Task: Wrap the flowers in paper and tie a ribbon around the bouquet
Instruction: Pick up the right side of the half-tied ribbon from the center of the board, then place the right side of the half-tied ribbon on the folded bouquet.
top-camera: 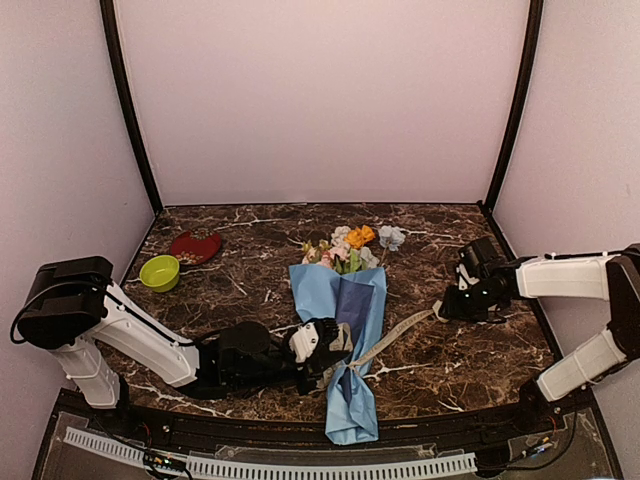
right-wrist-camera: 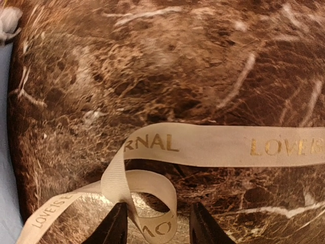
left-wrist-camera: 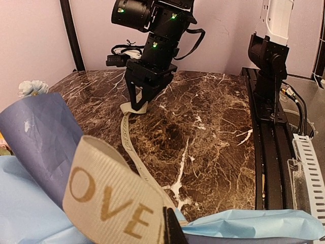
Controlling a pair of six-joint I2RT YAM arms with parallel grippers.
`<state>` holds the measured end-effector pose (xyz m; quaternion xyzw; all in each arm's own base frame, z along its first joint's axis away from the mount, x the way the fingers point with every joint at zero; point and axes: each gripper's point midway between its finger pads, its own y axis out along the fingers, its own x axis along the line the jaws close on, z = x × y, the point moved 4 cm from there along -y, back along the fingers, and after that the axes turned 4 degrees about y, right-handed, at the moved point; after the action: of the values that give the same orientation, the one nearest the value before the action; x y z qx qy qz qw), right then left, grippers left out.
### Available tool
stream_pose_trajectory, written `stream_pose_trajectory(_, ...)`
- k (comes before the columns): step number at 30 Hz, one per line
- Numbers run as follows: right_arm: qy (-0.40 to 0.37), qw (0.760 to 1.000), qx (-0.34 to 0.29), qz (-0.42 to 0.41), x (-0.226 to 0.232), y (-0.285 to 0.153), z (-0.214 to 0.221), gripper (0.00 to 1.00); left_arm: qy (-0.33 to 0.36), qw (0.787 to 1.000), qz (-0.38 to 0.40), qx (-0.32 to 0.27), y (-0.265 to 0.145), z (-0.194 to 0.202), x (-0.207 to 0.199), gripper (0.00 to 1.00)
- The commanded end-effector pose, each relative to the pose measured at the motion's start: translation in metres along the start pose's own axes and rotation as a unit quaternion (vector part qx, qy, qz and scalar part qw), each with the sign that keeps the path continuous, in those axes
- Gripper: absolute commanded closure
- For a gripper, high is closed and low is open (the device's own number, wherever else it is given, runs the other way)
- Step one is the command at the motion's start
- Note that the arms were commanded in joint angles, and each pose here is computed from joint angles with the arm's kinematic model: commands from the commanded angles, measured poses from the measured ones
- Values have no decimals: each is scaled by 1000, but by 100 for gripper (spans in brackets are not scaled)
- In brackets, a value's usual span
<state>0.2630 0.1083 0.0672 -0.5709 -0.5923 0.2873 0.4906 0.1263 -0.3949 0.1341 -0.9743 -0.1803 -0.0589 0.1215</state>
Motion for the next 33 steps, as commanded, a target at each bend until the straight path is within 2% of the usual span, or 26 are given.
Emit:
stream_pose_trajectory(1,-13,1000,-16,-24,9,3,-9,83,13,1000,1,-13,1,-15,-1,100)
stream_pose_trajectory(2,-17,999,-16,-29,11,3,-11,95,16,1000,1,-11,1,-16,-1,100)
stream_pose_trajectory(3,-21,999,-15,-35,14,2,-12,100,20,1000,1,-9,1,-16,-1,100)
stream_pose_trajectory(7,-45,994,-35,-96,37,-23,-23,100,40,999,2,9,2,-12,-5,100)
stream_pose_trajectory(10,-108,971,-62,-202,83,-68,-25,100,46,999,1,7,1,-13,-6,100)
stream_pose_trajectory(13,-220,918,-90,-317,154,-140,-10,100,47,999,3,2,0,-15,-8,100)
stream_pose_trajectory(17,-339,818,-108,-453,238,-229,35,100,56,998,9,6,0,-14,-12,100)
stream_pose_trajectory(20,-358,782,-113,-498,285,-254,54,100,60,998,8,8,0,-14,-14,100)
stream_pose_trajectory(24,-395,752,-94,-519,341,-255,81,100,61,998,5,10,-2,-14,-17,100)
stream_pose_trajectory(27,-423,743,-72,-514,372,-246,101,100,61,998,5,13,-3,-13,-19,100)
stream_pose_trajectory(28,-435,743,-54,-505,383,-231,113,100,60,998,5,14,-3,-12,-19,100)
stream_pose_trajectory(30,-441,742,-49,-504,397,-229,118,100,60,998,5,14,-3,-12,-20,100)
stream_pose_trajectory(33,-422,754,-57,-500,405,-223,114,100,59,998,6,15,-3,-11,-21,100)
